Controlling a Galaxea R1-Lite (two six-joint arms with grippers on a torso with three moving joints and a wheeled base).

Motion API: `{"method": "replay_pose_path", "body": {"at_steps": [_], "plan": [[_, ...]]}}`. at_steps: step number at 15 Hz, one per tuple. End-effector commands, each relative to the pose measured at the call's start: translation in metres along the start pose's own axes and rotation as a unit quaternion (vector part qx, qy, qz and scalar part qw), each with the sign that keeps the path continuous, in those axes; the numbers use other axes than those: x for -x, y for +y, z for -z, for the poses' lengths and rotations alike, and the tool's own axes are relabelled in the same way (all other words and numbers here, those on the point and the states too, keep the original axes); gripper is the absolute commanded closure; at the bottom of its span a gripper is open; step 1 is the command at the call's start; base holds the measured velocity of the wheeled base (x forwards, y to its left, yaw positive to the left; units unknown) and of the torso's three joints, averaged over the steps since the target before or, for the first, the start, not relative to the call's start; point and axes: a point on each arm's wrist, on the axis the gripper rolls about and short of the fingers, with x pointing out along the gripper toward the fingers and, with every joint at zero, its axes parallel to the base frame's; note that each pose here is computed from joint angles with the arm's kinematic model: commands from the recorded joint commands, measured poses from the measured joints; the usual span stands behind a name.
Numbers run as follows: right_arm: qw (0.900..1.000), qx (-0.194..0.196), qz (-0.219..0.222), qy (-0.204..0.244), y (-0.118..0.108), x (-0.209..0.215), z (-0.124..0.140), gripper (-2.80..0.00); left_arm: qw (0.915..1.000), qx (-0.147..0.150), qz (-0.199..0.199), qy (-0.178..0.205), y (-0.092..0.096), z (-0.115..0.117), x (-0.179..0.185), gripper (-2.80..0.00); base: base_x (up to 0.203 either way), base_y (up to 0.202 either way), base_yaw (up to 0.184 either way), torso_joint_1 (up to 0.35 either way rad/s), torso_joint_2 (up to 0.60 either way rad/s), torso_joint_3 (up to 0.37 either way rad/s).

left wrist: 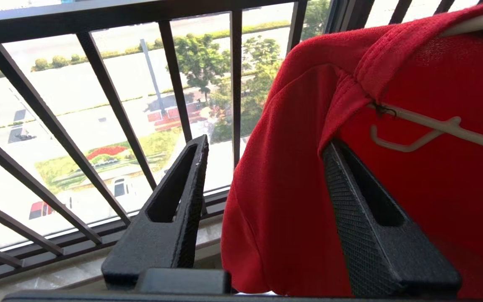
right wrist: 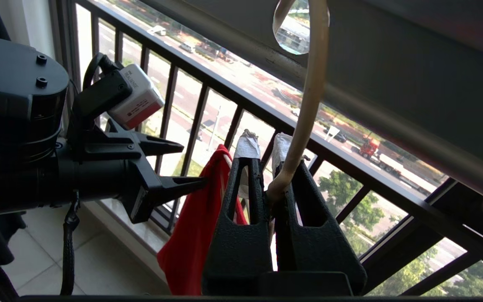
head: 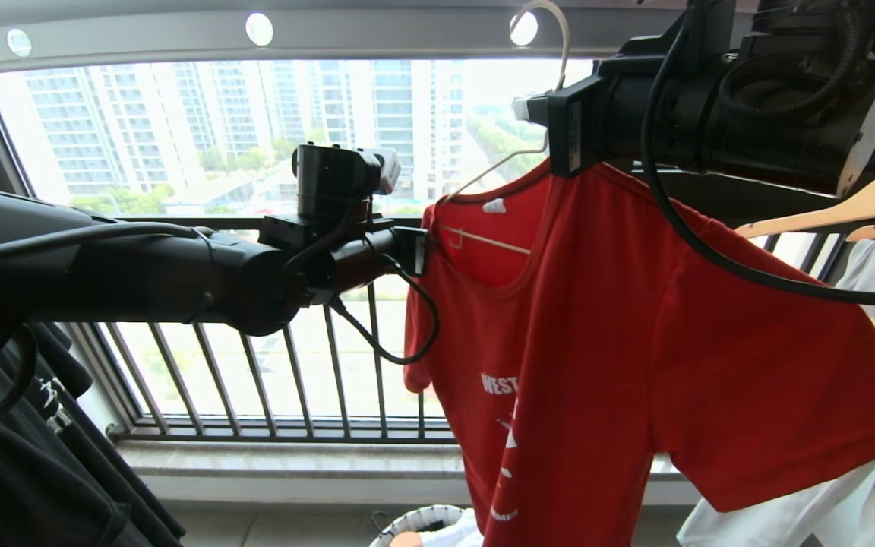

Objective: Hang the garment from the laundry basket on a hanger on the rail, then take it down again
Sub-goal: Take the clothes off the clothes rack

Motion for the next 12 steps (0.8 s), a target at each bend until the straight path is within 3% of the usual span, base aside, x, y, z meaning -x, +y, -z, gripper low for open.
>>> {"method": "replay_pose_path", "body": {"at_steps": [1,8,12], "plan": [[1.0,0.001,0.0,-0.001,0.0,0.0,0.0,0.0,1.0,0.001,0.0,-0.005,0.0,0.0,-0.002,0.0,0.0,0.0,0.0,0.0,0.0,0.0],[1.0,0.001,0.0,0.002,0.001,-0.001,0.001,0.0,0.9995,0.006,0.006,-0.03,0.0,-0.014,0.013,0.0,0.0,0.0,0.0,0.0,0.0,0.0],[1.0,0.001,-0.007,0.007,0.006,-0.006,0.005,0.0,0.9946,0.025,0.05,-0.088,-0.023,-0.033,0.054,0.0,0.0,0.0,0.0,0.0,0.0,0.0]]}}
